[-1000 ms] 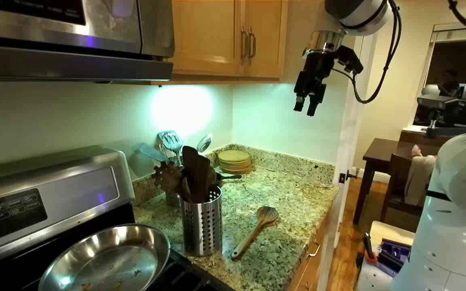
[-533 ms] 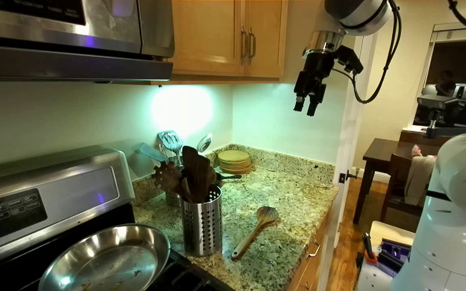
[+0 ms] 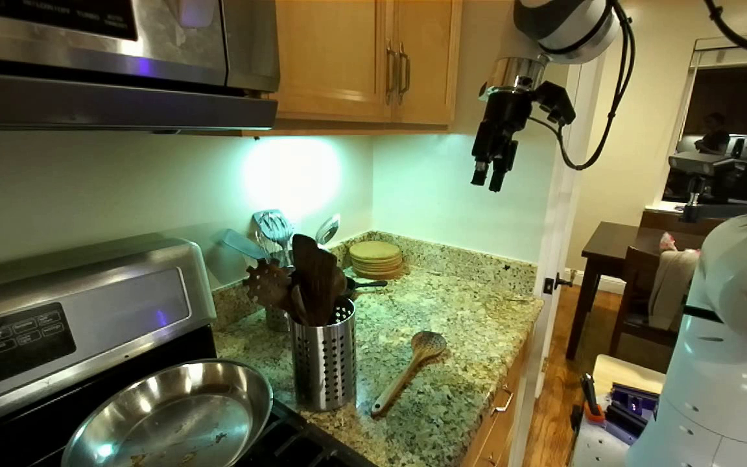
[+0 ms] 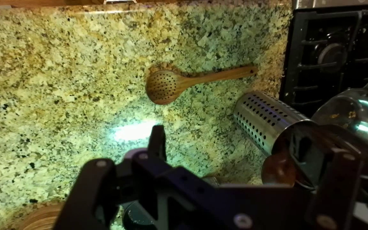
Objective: Put the wooden spoon in the metal rack
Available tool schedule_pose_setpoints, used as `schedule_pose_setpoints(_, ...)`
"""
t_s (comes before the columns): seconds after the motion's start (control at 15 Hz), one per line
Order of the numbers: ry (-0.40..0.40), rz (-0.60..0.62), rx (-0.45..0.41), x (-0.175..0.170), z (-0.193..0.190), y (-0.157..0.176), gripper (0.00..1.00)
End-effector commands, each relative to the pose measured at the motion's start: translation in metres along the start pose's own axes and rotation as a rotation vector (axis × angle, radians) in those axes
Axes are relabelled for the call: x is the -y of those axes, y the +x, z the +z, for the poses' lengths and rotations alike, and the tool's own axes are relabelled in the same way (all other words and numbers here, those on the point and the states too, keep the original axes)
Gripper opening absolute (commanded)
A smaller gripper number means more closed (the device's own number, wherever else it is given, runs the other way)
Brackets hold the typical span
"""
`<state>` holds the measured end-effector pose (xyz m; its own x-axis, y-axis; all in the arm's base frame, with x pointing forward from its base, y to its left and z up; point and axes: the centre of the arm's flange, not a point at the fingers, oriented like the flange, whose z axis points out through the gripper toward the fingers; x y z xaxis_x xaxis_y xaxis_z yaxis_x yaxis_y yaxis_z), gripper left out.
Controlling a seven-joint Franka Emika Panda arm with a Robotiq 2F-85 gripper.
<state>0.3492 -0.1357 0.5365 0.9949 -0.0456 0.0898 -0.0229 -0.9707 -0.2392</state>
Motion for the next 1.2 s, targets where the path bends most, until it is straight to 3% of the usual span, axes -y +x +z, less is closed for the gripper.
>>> schedule_pose_setpoints(0.0,0.003,-0.111,0.021,-0.021,0.021,0.013,1.0)
schedule_pose_setpoints(0.33,-0.012,-0.218,0.055,-0.046,0.066,0.044,1.0)
schedule_pose_setpoints(0.8,-0.064,-0.163,0.108,-0.071,0.15,0.07,1.0)
schedule_pose_setpoints(1.13,-0.061,-0.163,0.163,-0.067,0.165,0.071,1.0)
